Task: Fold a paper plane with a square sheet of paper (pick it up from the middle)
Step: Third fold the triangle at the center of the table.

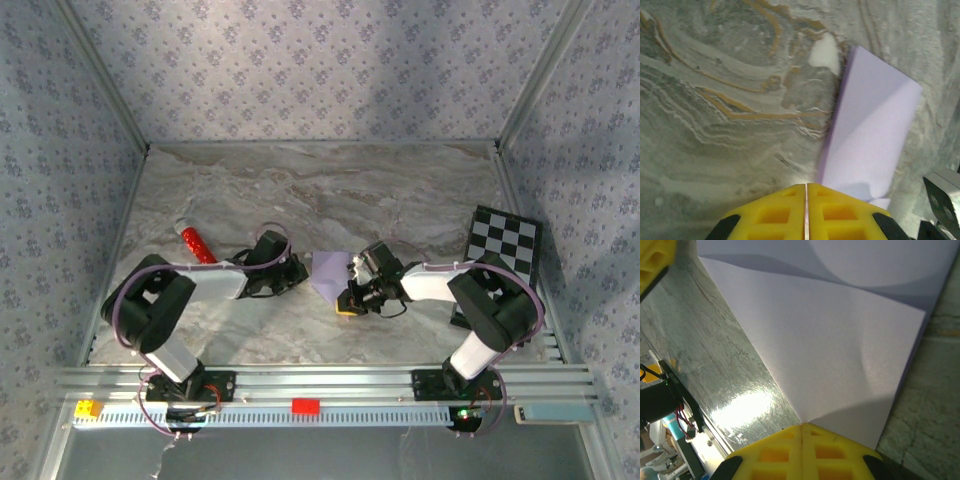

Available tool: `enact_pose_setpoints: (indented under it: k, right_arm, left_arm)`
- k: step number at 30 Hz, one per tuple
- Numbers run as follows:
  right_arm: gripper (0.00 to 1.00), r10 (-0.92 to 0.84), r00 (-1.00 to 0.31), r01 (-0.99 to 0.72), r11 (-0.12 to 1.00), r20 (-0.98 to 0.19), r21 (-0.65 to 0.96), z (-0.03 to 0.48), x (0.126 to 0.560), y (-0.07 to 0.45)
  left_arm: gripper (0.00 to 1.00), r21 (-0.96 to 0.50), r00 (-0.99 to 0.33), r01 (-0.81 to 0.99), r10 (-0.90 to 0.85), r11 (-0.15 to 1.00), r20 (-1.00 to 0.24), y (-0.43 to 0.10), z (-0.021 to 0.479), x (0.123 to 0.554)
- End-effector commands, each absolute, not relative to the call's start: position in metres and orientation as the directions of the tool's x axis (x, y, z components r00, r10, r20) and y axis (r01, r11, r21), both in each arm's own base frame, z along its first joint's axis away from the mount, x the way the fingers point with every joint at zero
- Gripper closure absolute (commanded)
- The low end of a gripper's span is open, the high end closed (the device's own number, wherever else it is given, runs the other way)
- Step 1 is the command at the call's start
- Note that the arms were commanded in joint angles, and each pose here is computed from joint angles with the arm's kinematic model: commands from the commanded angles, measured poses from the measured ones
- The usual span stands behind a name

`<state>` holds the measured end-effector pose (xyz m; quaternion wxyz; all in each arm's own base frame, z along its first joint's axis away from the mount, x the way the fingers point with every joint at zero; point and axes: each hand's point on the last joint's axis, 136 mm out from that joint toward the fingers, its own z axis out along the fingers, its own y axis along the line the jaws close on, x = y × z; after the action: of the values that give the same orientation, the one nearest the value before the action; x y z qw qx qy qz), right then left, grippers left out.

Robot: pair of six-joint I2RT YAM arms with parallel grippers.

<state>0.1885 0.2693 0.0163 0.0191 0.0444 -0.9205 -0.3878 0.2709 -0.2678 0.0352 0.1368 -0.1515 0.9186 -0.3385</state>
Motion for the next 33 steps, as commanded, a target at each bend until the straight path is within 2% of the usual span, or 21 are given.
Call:
enact_pose_setpoints:
  k: [1, 6, 10, 17, 26, 33]
  right_arm:
    - [1.00, -0.081, -0.992, -0.006, 0.787, 0.094, 0.616, -0.011, 0.172, 0.245]
    - [1.00, -0.081, -0.993, -0.007, 0.787, 0.092, 0.617, -0.009, 0.174, 0.244]
    - [1.00, -0.080, -0.993, -0.006, 0.787, 0.092, 0.617, -0.008, 0.174, 0.244]
    - [1.00, -0.089, -0.994, -0.029, 0.771, 0.063, 0.637, 0.004, 0.179, 0.249]
    - [0.99, -0.105, -0.991, -0.134, 0.705, -0.084, 0.696, 0.056, 0.210, 0.281]
    - [0.99, -0.124, -0.990, -0.131, 0.716, -0.059, 0.686, 0.041, 0.224, 0.298]
  left_arm:
    - [0.89, -0.679, -0.915, -0.119, -0.345, 0.725, -0.208, -0.273, 0.063, 0.275]
    - [0.88, -0.710, -0.936, -0.047, -0.279, 0.703, -0.214, -0.297, 0.075, 0.265]
    - [0.89, -0.698, -0.953, -0.028, -0.229, 0.716, -0.196, -0.312, 0.062, 0.258]
    - [0.92, -0.633, -0.955, -0.098, -0.251, 0.768, -0.156, -0.300, 0.020, 0.257]
    - [0.95, -0.587, -0.953, -0.161, -0.280, 0.793, -0.118, -0.282, -0.004, 0.244]
    - [0.95, -0.590, -0.955, -0.155, -0.273, 0.793, -0.116, -0.284, -0.003, 0.245]
